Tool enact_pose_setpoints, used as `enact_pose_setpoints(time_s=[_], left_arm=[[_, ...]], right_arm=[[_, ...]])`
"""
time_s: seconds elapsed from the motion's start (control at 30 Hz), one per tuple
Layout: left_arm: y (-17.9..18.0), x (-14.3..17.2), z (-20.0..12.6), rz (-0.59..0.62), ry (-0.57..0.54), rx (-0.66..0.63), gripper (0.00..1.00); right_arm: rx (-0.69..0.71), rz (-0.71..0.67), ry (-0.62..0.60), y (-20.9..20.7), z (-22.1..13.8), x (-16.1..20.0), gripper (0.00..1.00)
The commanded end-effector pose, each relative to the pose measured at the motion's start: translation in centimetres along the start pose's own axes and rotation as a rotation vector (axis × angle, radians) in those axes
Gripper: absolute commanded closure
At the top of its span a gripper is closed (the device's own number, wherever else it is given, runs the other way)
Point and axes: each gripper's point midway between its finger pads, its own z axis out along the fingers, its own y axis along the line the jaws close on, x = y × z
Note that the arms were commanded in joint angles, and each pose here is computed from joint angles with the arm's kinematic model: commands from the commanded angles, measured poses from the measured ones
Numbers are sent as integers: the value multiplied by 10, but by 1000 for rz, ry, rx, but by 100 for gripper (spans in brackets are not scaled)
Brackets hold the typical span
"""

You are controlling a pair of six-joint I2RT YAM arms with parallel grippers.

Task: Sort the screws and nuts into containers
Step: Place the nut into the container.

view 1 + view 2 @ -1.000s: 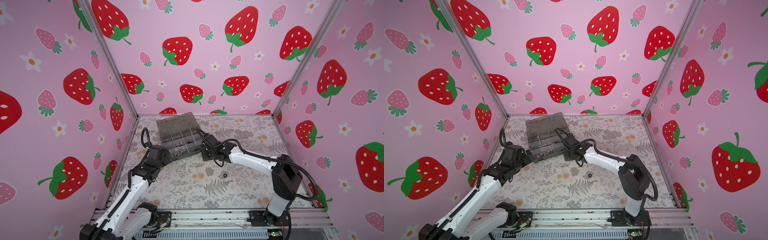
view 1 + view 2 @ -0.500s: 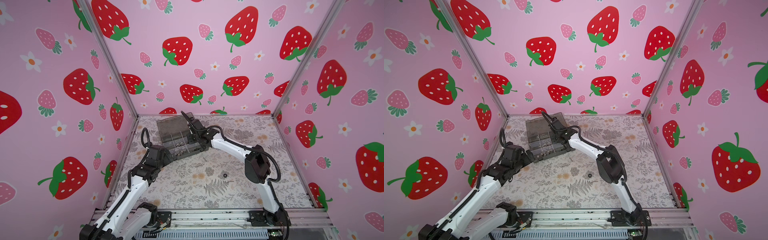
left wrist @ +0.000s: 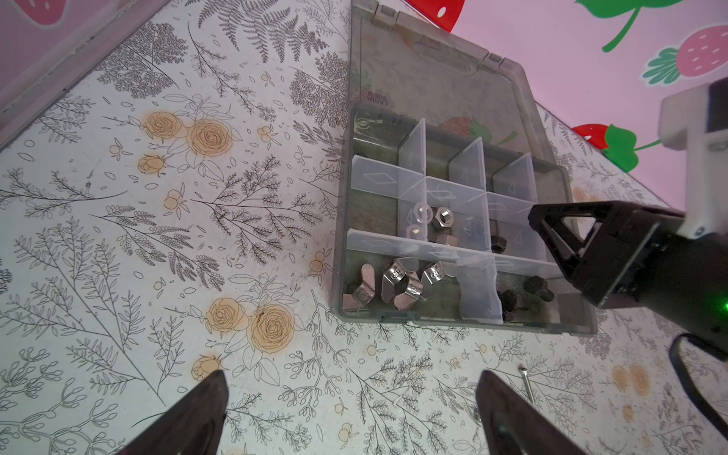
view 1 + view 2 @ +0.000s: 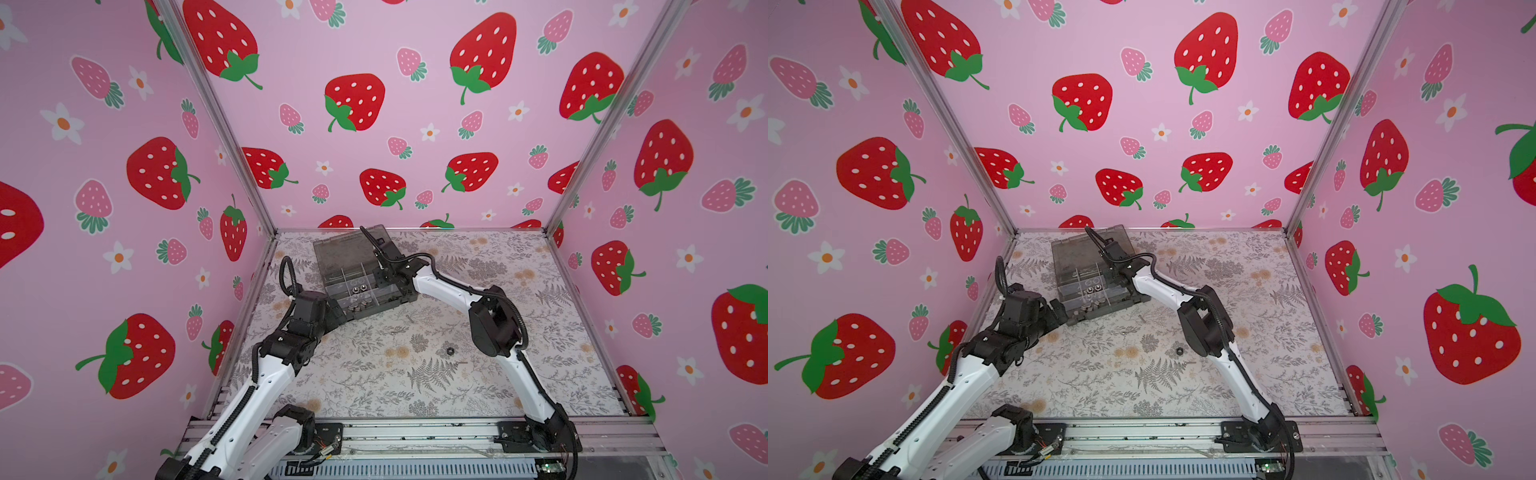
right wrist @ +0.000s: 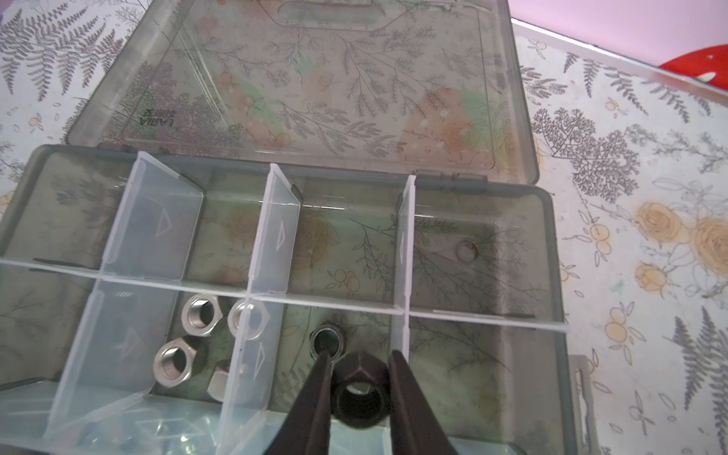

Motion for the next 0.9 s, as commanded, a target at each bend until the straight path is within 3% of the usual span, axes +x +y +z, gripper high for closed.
enact_pose_setpoints(time_s=[0.0,0.37,0.5,0.67,0.87], left_arm=[[5,-2,-4,-10,-8,-16,1],[6,-4,-6,-3,-17,-24,1],[6,-5,-7,2,-23,-23,1],[7,-7,-8,3,-31,-26,1],[7,-7,-7,2,-31,-25,1]], right_arm=[[-13,-5,-36,0,-5,-18,64],[-27,23,-85,-2,-47,-44,59],[-24,71,-101,-9,-72,-42,53],[-3,149,-72,-24,-102,-17,50],[24,246,10,-46,-135,48,49]])
